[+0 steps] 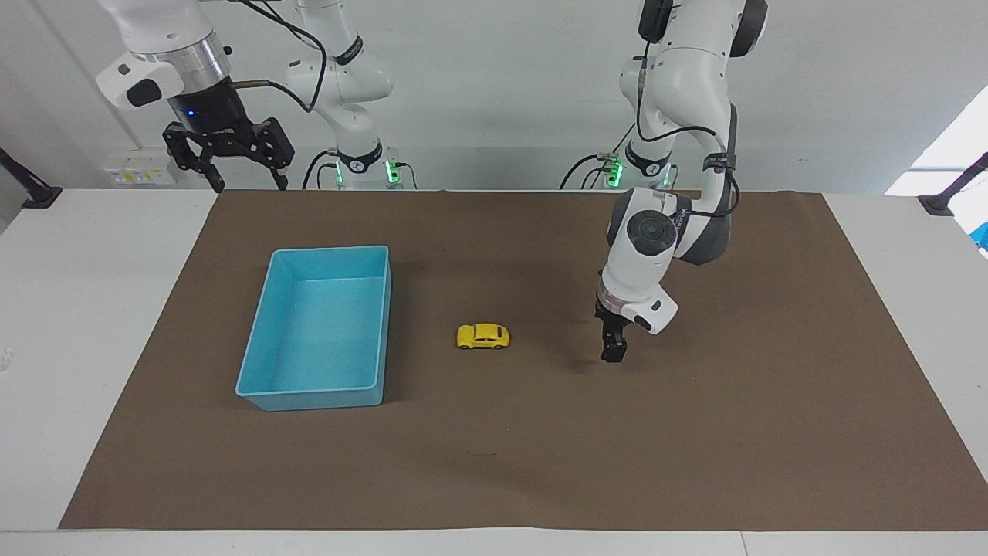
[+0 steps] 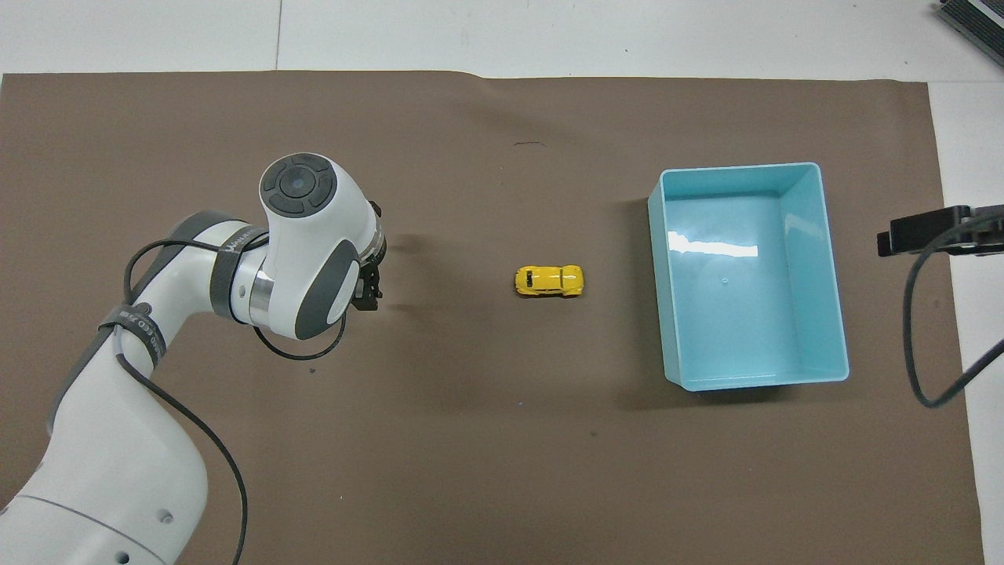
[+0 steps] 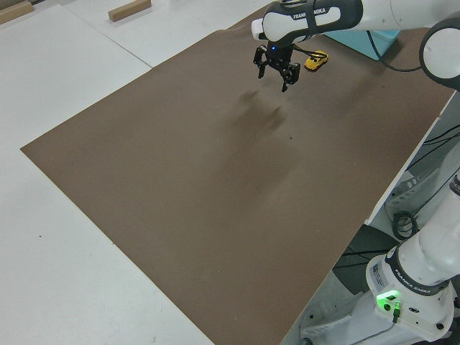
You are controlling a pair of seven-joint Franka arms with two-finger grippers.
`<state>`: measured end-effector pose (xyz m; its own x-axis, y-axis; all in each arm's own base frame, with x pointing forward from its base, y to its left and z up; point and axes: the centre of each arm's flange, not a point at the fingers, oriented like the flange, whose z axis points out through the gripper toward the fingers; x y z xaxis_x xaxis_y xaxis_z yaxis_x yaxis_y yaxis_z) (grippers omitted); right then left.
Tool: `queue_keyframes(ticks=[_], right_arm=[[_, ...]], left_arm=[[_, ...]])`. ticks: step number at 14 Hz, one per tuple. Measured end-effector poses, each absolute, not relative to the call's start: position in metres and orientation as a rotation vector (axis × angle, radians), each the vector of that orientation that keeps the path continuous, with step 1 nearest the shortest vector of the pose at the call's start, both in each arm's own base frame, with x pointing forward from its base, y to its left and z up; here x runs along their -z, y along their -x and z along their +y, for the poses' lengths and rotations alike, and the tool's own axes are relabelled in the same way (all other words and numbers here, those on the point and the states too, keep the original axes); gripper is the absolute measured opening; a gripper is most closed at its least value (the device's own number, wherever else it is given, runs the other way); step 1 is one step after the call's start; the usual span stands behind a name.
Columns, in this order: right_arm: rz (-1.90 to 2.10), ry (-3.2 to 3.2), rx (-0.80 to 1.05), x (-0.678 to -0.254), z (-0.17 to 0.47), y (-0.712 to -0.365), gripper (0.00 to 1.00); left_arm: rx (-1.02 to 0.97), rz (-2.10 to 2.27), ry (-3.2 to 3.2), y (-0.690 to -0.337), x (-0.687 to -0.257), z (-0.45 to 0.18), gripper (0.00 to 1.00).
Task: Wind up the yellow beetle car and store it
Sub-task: 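Release the car so it rolls toward the blue bin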
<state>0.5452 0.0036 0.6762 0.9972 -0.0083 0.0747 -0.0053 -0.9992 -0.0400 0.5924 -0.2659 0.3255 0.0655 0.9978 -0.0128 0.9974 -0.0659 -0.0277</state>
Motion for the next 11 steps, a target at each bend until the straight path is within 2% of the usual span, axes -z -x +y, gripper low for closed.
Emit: queue_keyframes(ticks=[11], right_arm=[[0.024,3.1,0.116,-0.676,-0.001,-0.545,1.0]], left_arm=[[-0.031,-2.095,2.349,-0.594,-0.336,-0.266,1.0]])
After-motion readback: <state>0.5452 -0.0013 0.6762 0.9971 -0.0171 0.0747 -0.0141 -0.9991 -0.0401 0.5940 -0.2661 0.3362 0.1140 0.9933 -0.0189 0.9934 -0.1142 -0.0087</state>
